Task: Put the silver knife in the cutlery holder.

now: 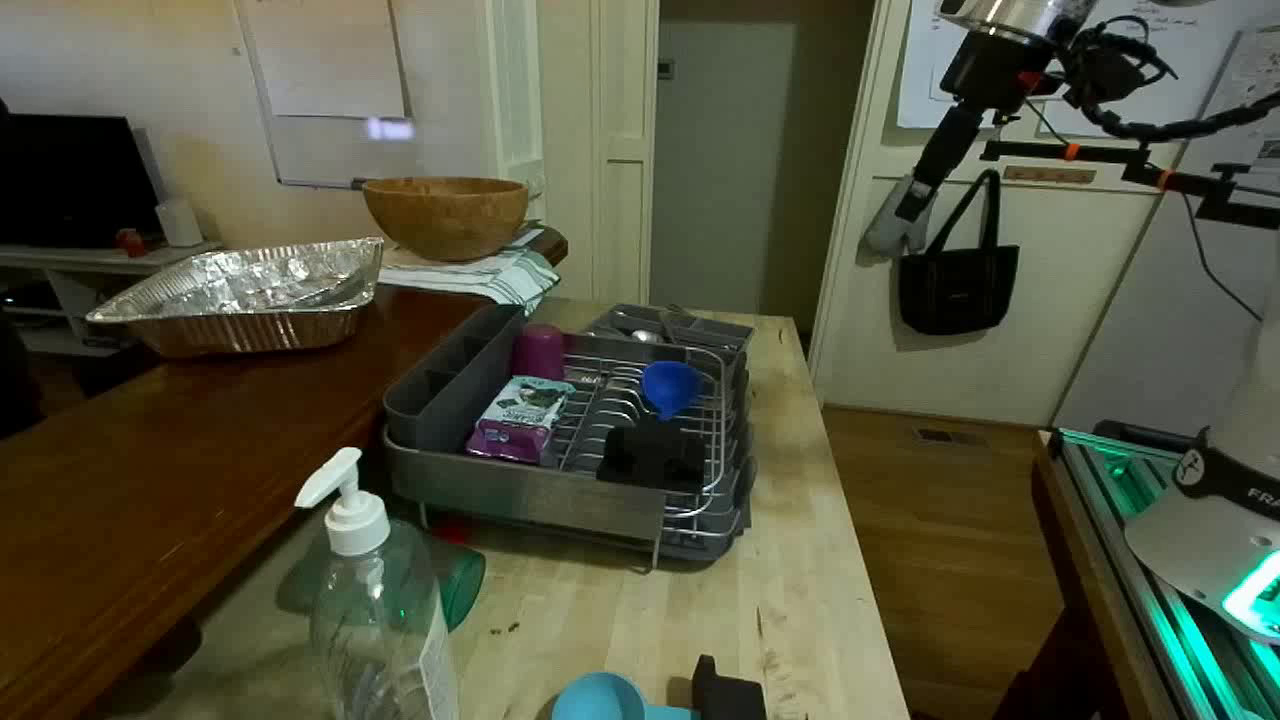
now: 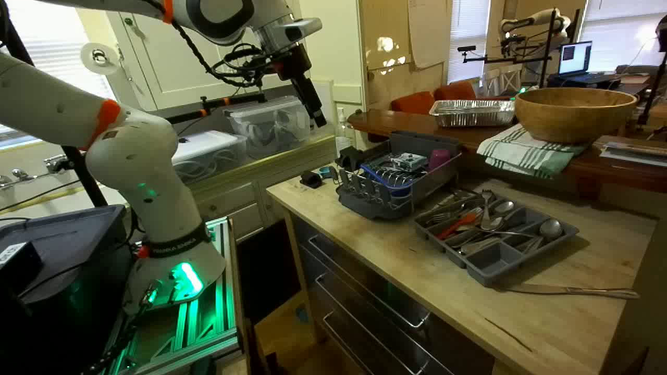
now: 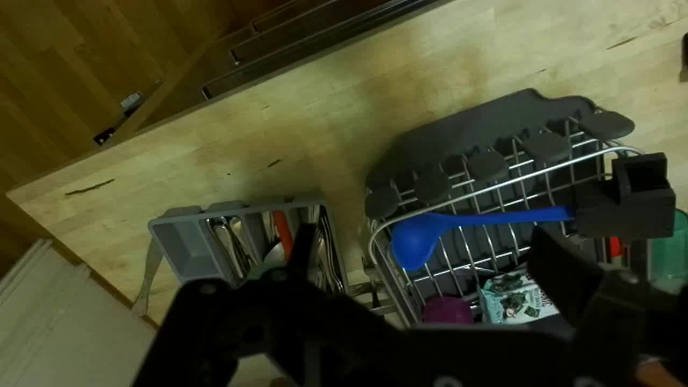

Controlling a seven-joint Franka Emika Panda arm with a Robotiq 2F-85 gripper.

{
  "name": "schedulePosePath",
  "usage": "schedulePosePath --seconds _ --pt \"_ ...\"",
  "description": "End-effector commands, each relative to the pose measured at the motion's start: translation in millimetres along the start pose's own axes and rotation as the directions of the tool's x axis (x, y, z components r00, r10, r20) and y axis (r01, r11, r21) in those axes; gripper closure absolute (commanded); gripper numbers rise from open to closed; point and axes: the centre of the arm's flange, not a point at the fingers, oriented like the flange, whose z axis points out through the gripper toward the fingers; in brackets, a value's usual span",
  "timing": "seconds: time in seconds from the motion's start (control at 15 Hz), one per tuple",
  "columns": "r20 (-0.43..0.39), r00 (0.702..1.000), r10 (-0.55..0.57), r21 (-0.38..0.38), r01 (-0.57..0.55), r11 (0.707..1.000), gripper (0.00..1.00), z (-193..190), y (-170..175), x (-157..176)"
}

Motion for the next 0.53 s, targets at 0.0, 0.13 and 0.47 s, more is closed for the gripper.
schedulePosePath --seconds 0.0,0.13,0.47 --pt "0.007 1.000 0.000 0.000 0.000 1.000 0.00 3.1 0.0 -1.6" --pt "0.021 1.000 0.000 -0.001 0.000 1.000 0.00 8.9 0.0 -4.5" --pt "0.024 1.000 -0.001 -0.001 0.001 1.000 0.00 9.8 -0.1 -4.5"
